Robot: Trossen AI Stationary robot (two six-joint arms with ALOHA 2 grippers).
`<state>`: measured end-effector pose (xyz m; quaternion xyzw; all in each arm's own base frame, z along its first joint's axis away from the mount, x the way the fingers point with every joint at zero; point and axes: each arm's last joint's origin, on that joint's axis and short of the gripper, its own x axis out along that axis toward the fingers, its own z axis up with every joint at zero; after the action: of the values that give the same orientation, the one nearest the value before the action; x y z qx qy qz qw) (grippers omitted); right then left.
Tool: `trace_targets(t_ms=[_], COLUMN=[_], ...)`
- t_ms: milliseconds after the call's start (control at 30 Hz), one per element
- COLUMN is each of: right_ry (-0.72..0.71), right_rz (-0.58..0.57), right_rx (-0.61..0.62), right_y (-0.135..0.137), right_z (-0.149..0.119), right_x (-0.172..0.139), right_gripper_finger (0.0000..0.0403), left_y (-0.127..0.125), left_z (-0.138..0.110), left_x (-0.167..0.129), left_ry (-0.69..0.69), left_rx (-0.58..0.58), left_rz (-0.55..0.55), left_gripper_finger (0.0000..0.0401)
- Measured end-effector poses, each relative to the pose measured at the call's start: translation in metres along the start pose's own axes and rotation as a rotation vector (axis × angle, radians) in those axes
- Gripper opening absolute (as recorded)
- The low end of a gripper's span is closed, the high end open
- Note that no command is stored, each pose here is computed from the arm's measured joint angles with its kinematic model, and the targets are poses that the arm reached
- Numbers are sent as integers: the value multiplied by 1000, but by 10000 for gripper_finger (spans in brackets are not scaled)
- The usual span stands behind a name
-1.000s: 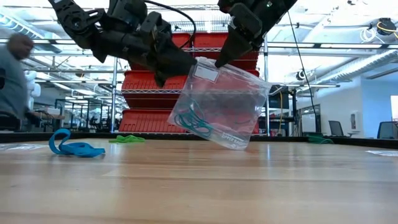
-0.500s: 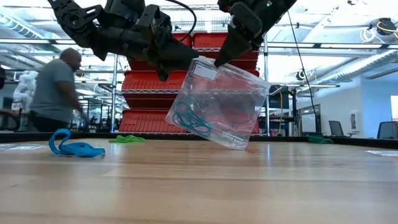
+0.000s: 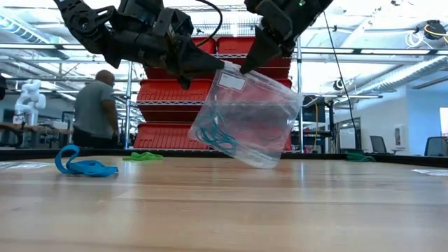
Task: Sort rubber bands
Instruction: Close the middle transparent zip lock bag with the blue rubber bands
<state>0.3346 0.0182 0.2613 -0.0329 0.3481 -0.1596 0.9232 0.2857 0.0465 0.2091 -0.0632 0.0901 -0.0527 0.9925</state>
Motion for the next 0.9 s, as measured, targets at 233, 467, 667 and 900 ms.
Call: trace_targets(t_ms=[233, 467, 667, 900], right_ry=[-69, -52, -48, -31], right_rz=[93, 214, 295, 346], right_rx=[83, 167, 203, 244], right_y=[-5, -22, -34, -35], right_z=[10, 12, 14, 13], right_x=[-9, 1, 5, 9], right_gripper_finger=[104, 140, 141, 126], left_y=[0, -6, -12, -12], left_z=[-4, -3, -4, -3], left_x=[0, 2, 3, 4], left_ry=[35, 27, 27, 21], left_rx=[51, 77, 98, 99], left_rz=[25, 5, -16, 10], left_gripper_finger=[1, 1, 0, 0])
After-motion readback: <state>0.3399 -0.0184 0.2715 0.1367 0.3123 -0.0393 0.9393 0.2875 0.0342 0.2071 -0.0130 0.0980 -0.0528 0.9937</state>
